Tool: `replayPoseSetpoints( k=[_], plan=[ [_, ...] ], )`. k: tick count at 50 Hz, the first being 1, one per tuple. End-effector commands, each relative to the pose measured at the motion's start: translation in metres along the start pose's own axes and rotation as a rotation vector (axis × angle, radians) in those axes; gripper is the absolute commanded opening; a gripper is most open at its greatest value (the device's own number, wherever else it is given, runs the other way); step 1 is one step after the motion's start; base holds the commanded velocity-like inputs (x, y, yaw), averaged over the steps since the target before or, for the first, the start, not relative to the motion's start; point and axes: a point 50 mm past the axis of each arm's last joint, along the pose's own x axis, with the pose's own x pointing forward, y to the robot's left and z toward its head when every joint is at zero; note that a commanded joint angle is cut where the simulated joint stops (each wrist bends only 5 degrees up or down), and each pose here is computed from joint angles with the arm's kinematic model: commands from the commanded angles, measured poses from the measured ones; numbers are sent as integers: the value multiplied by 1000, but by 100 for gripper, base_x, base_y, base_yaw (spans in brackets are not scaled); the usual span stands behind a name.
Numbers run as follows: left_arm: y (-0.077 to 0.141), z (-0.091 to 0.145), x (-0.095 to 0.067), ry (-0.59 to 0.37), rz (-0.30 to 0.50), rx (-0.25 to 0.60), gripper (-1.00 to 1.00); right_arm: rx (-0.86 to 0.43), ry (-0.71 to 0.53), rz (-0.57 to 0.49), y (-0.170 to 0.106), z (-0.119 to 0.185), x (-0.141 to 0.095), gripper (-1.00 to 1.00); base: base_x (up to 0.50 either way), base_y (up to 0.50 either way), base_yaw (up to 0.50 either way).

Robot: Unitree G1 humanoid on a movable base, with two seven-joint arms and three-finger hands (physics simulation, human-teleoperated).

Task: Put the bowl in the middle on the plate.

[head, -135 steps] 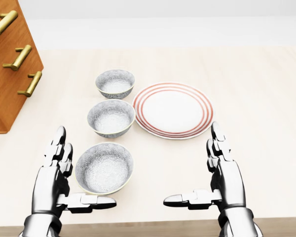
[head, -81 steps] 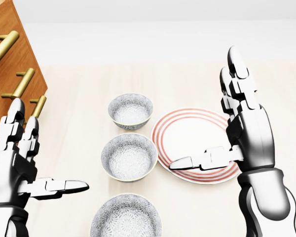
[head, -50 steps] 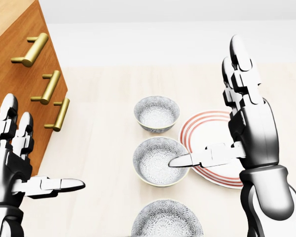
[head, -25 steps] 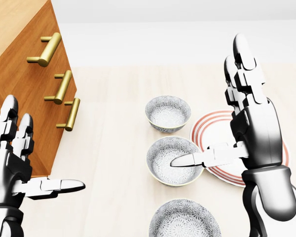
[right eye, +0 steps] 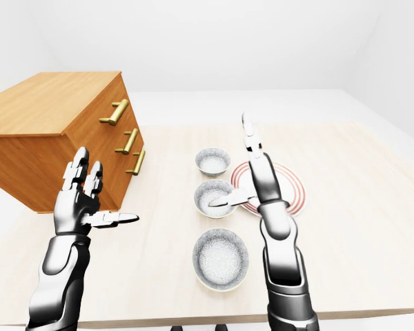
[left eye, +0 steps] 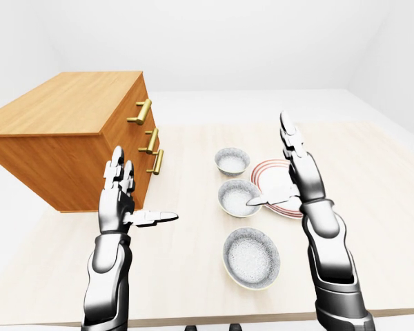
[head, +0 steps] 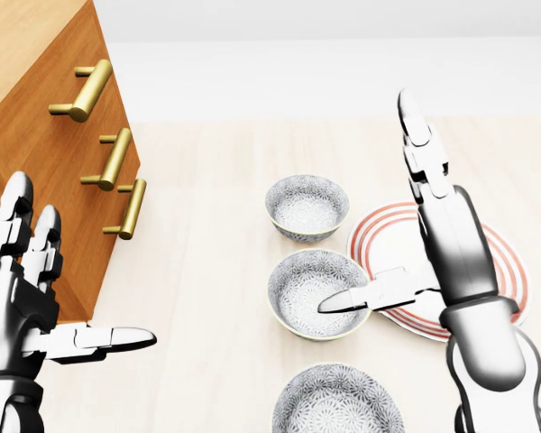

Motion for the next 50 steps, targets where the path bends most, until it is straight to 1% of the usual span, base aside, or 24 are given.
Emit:
replayPoseSetpoints(
  k=[1, 3, 10, 23, 36, 50],
  plan=[
    [0, 2, 0, -8, -1, -2, 100, -260, 5, 72, 5, -13, 2, 100, 0, 0, 0],
    [0, 2, 0, -11, -1, -2, 100, -308, -7, 83, 5, -13, 2, 100, 0, 0, 0],
    [0, 0, 0, -2, -1, -2, 100, -383, 35, 99, 4, -21, 4, 100, 0, 0, 0],
    [-1, -2, -1, 11, -2, -2, 100, -470, 78, 110, 1, -31, 7, 100, 0, 0, 0],
    [-1, -4, -1, 18, -3, -2, 100, -586, 154, 135, 4, -51, 8, 100, 0, 0, 0],
    [0, -4, -1, 16, -2, -1, 100, -649, 218, 139, 5, -71, 10, 100, 0, 0, 0]
  ],
)
